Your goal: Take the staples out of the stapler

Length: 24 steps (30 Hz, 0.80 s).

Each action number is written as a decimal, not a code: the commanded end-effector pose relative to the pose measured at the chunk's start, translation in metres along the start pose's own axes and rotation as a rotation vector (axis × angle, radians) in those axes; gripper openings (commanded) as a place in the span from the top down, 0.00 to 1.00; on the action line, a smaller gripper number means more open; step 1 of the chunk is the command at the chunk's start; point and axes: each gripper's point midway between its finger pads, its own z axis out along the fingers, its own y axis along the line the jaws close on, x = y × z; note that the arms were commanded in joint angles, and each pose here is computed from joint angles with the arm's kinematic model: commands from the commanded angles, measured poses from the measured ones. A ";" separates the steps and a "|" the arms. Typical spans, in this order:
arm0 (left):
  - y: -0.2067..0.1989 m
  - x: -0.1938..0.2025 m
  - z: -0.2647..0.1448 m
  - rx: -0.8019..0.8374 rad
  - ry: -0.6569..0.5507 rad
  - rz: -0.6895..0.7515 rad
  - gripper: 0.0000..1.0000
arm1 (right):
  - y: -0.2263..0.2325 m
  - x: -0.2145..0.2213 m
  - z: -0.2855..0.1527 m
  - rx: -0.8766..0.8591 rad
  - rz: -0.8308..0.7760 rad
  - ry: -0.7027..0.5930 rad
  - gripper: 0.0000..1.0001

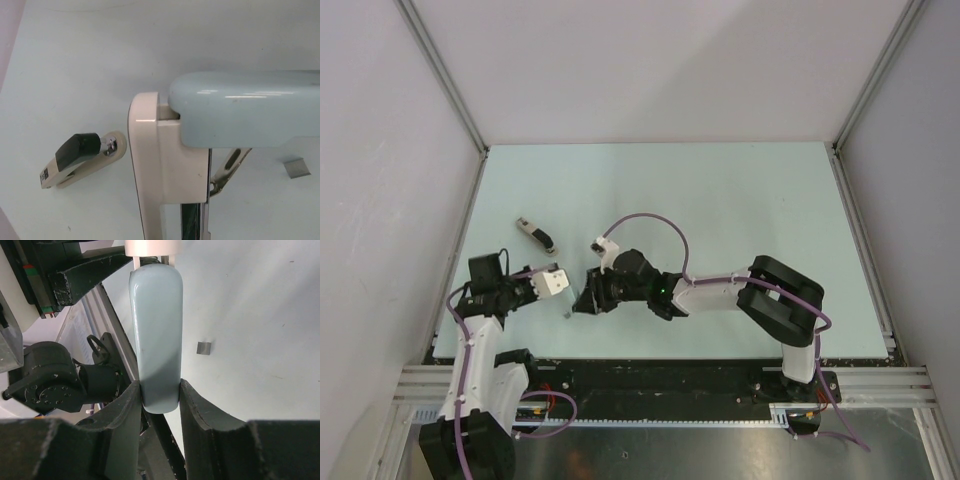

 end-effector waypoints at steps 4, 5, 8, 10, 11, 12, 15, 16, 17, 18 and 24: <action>0.008 -0.032 -0.007 0.030 -0.107 -0.196 0.66 | 0.024 -0.056 -0.001 -0.060 0.010 -0.201 1.00; 0.008 -0.041 -0.008 0.054 -0.136 -0.243 0.61 | 0.027 -0.059 0.000 -0.065 0.015 -0.216 1.00; 0.006 -0.067 -0.014 0.133 -0.213 -0.363 0.33 | 0.035 -0.073 0.003 -0.074 0.024 -0.267 1.00; 0.006 -0.081 -0.018 0.173 -0.255 -0.412 0.23 | 0.039 -0.082 0.005 -0.072 0.027 -0.292 1.00; 0.007 -0.087 -0.020 0.187 -0.272 -0.434 0.20 | 0.040 -0.086 0.006 -0.069 0.027 -0.300 1.00; 0.008 -0.092 -0.022 0.196 -0.287 -0.449 0.19 | 0.040 -0.089 0.007 -0.061 0.026 -0.307 1.00; 0.017 -0.100 -0.028 0.191 -0.302 -0.487 0.17 | 0.032 -0.091 0.007 -0.008 0.013 -0.297 1.00; 0.019 -0.101 -0.029 0.187 -0.302 -0.499 0.17 | 0.027 -0.088 0.007 0.021 0.007 -0.286 1.00; 0.022 -0.103 -0.031 0.182 -0.302 -0.507 0.17 | 0.022 -0.087 0.006 0.049 0.001 -0.276 1.00; 0.023 -0.103 -0.033 0.179 -0.302 -0.512 0.16 | 0.016 -0.084 0.004 0.081 -0.008 -0.262 1.00; 0.040 -0.094 -0.033 0.134 -0.220 -0.599 0.01 | -0.006 -0.073 -0.013 0.247 -0.076 -0.218 1.00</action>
